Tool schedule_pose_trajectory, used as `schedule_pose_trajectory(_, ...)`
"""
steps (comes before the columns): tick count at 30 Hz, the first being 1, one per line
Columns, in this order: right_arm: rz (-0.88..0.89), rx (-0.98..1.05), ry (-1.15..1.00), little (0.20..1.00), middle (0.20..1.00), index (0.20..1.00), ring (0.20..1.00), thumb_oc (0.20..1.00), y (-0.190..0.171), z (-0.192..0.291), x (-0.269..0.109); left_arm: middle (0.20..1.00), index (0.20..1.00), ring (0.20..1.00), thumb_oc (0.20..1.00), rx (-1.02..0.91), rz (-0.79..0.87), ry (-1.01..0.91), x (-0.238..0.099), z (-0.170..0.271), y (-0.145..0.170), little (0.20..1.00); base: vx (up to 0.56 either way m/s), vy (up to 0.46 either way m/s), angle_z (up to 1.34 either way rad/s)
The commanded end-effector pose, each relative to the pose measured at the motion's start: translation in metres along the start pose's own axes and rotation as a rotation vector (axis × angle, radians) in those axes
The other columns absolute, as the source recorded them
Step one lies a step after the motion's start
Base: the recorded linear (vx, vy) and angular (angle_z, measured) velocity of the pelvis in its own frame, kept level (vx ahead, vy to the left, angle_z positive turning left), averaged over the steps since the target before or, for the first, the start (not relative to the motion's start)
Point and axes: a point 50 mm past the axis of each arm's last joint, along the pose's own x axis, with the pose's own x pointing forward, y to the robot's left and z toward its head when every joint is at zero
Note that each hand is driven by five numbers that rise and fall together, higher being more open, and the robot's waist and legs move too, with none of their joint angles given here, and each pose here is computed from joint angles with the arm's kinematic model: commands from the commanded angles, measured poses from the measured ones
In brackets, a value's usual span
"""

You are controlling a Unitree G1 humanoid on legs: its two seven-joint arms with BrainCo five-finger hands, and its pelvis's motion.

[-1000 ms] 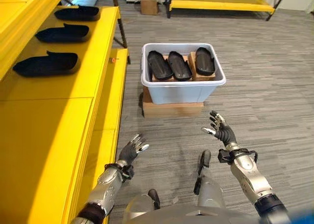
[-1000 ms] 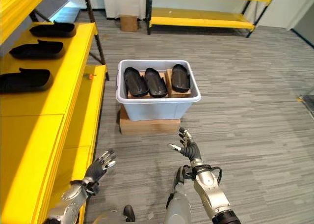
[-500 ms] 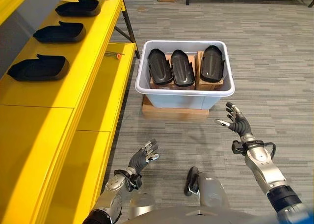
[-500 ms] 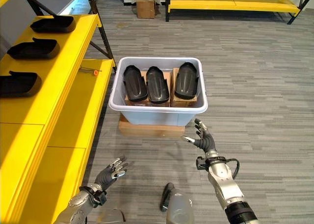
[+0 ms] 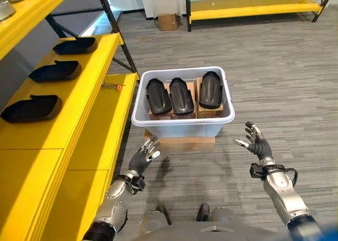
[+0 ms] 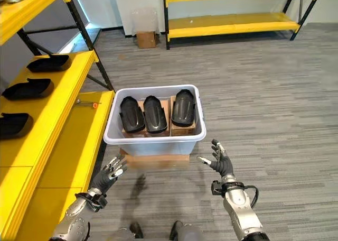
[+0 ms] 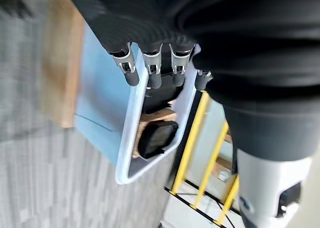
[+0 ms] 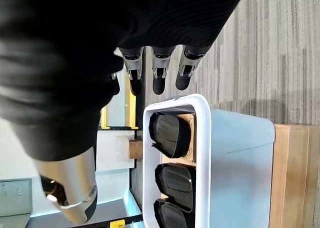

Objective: Move parts from the plastic box to the shelf.

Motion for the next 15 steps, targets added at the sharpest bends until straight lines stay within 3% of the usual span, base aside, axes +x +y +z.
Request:
schedule_pose_trajectory(1,0.032,-0.019,-0.137,1.0,1.0,1.0,1.0,1.0,0.0,0.027,0.007,1.0,1.0,1.0,1.0,-0.033,0.004,-0.104,-0.002,0.017,0.0,1.0,0.18,0.204,-0.53)
schedule_pose_trajectory(6,0.036,-0.013,-0.097,1.0,1.0,1.0,1.0,1.0,-0.002,0.02,0.006,1.0,1.0,1.0,1.0,-0.023,0.051,-0.094,-0.009,0.015,0.011,1.0,0.22,0.231,-0.59)
schedule_pose_trajectory(15,0.075,-0.006,-0.126,1.0,1.0,1.0,1.0,1.0,0.002,0.025,0.005,1.0,1.0,1.0,1.0,0.048,0.023,-0.067,-0.008,0.016,0.013,1.0,0.16,0.209,0.05)
